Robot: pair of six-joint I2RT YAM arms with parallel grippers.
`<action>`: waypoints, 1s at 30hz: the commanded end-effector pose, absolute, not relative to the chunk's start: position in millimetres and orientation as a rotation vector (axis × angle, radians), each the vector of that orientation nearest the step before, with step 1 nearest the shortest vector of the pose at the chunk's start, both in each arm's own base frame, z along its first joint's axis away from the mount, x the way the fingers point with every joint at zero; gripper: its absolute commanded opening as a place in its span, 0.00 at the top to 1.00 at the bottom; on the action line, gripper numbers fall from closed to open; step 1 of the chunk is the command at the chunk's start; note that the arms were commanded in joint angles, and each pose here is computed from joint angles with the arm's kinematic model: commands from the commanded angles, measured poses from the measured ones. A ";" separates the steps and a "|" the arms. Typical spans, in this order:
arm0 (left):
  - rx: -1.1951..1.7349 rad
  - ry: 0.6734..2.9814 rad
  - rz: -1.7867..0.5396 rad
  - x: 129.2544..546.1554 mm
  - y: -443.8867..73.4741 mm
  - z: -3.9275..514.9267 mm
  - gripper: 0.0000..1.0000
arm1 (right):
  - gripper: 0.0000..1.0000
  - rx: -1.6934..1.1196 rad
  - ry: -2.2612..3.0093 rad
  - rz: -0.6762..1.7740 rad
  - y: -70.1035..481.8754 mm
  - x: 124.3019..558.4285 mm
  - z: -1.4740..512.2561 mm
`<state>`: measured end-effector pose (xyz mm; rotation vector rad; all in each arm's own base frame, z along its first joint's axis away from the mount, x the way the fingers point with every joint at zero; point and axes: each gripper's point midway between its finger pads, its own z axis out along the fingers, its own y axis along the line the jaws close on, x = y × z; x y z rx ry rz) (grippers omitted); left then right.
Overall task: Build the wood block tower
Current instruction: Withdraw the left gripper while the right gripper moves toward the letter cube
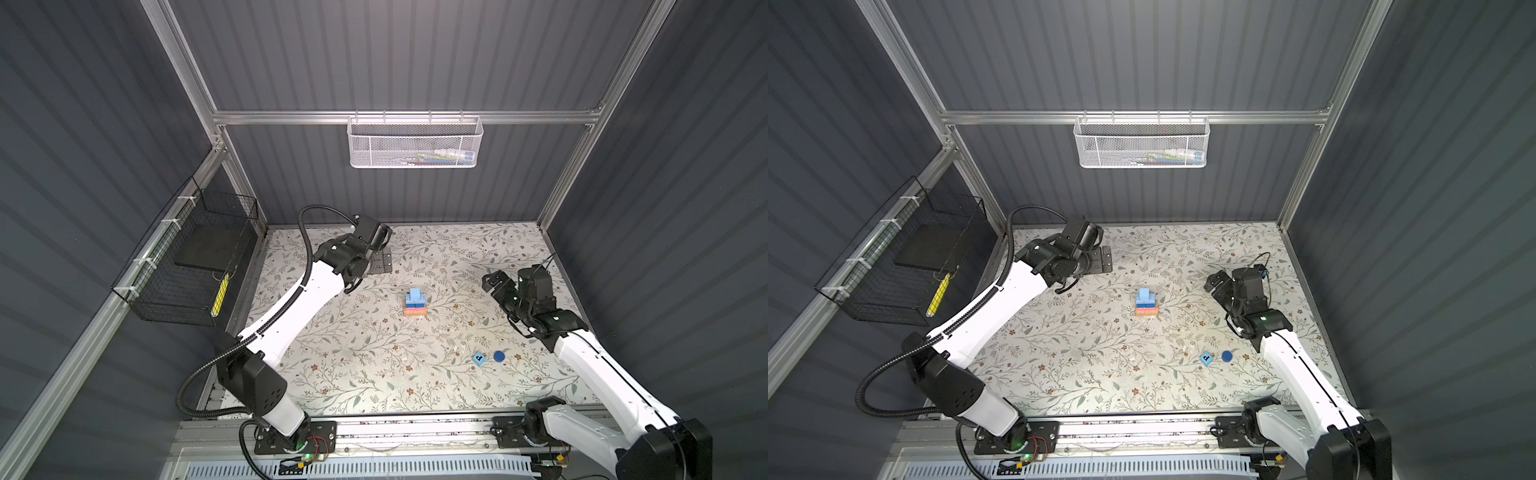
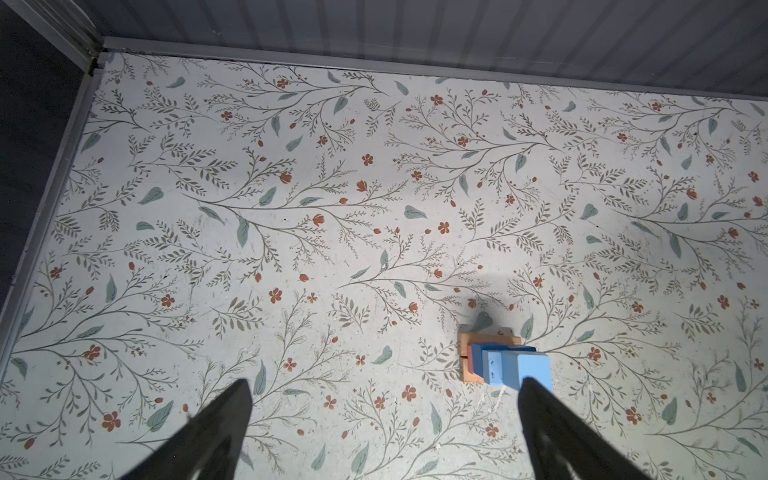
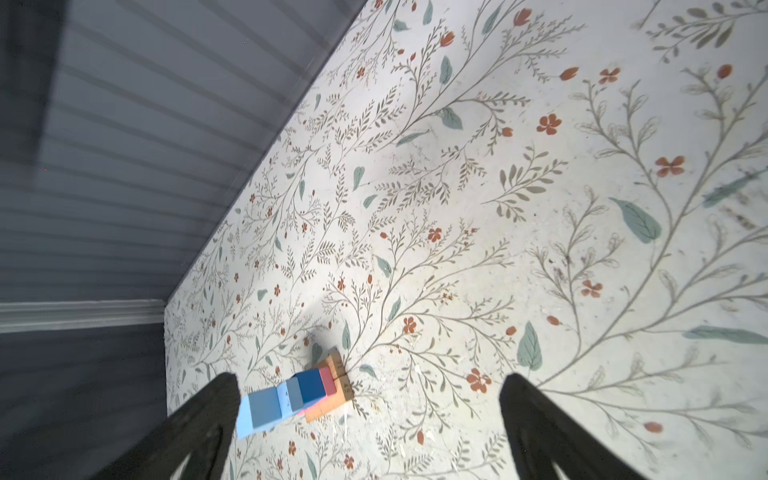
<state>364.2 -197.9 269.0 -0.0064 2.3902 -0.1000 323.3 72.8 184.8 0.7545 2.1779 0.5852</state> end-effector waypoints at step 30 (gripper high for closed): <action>0.048 2.420 -0.108 353.0 -196.2 229.1 0.00 | 0.15 0.507 2.918 0.419 119.6 158.9 49.1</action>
